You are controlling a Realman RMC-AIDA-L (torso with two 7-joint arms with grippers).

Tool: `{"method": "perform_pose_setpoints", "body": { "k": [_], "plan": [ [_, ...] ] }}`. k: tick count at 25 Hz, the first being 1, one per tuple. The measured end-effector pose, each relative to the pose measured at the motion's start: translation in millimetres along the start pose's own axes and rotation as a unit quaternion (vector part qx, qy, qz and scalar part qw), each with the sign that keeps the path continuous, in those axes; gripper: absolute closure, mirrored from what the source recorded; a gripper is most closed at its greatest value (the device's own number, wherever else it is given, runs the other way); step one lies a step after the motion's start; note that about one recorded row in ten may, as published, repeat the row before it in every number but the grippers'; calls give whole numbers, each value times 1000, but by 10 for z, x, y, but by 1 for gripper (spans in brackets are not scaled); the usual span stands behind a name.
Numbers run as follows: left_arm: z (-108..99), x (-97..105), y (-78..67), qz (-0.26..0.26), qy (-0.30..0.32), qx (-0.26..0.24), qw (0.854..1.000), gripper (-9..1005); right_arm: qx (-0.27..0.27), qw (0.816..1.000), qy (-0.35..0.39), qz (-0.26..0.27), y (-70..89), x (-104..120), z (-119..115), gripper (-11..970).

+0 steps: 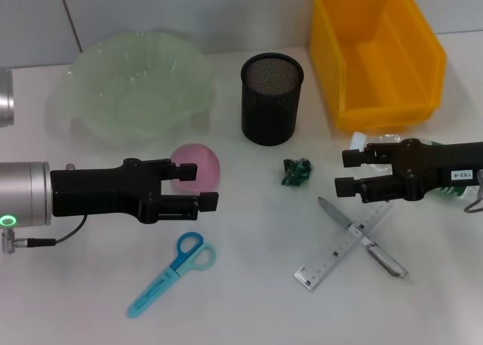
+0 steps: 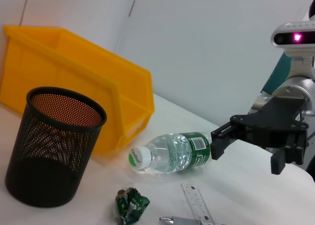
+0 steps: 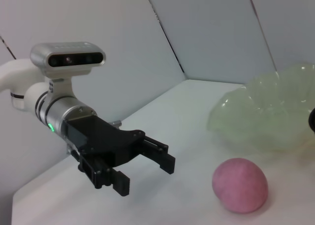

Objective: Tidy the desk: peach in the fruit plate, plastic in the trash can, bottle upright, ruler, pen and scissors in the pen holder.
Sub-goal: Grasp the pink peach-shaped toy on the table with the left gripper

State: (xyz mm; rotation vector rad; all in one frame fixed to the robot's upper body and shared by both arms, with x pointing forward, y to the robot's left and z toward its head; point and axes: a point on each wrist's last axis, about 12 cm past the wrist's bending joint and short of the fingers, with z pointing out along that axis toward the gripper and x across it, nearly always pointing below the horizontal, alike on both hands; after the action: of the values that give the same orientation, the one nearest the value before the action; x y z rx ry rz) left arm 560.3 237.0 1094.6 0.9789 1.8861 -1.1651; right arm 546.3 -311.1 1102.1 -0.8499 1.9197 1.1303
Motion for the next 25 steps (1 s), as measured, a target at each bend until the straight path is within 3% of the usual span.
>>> {"method": "perform_pose_setpoints", "body": {
  "k": [25],
  "plan": [
    [-24, 1, -3, 0, 1, 3, 1000, 195, 1, 1000, 7, -3, -11, -15, 65, 144]
  ]
}}
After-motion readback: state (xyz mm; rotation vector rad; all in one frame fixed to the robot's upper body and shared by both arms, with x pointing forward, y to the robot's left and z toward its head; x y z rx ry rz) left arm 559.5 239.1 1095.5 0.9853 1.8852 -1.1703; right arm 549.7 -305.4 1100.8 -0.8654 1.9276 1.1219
